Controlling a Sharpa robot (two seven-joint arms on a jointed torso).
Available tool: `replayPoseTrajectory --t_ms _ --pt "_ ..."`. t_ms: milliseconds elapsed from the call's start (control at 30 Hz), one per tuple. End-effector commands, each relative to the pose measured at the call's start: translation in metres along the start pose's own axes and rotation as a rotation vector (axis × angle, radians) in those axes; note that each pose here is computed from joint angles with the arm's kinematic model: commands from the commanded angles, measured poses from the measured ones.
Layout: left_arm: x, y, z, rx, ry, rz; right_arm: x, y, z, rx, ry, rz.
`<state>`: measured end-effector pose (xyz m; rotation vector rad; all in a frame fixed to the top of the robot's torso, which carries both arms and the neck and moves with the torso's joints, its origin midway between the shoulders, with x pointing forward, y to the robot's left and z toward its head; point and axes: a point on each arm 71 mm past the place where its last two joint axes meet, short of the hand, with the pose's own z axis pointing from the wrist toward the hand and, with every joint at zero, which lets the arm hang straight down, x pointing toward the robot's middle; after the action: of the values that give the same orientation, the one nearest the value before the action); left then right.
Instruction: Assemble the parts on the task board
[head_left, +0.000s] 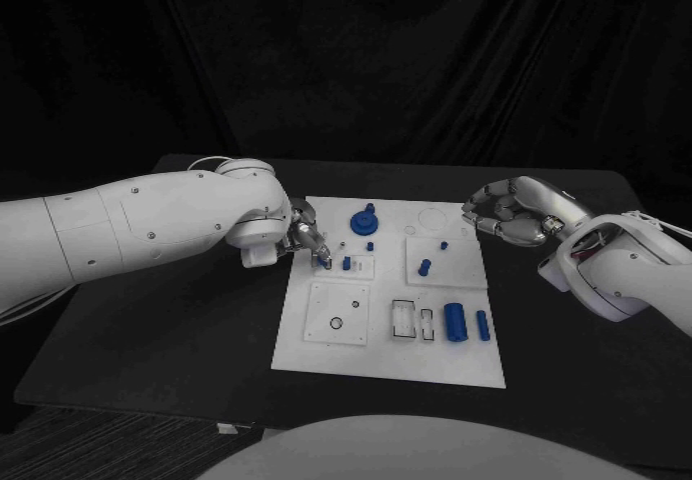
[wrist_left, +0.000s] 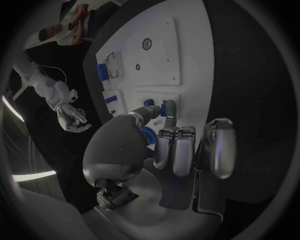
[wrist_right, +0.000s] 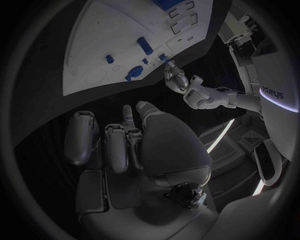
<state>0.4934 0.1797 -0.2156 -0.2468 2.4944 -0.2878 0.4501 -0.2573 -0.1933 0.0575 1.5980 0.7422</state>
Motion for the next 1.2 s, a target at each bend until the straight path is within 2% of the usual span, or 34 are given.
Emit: replayPoseTrajectory --t_ms 33,433,1200 --pt "0.0002 -0.0034 0.0007 0.033 -0.015 0.012 0.0006 -0.0014 -0.0007 0.016 -0.003 0.000" --pt "0.0022 -0.0068 0.0020 0.050 -0.022 0.032 0.0012 -0.0017 -0.0006 0.017 -0.001 0.000" --pt "0.0033 -0.0068 0.0052 0.053 -0.018 0.033 0.0019 -0.0022 -0.0004 0.021 0.005 0.000"
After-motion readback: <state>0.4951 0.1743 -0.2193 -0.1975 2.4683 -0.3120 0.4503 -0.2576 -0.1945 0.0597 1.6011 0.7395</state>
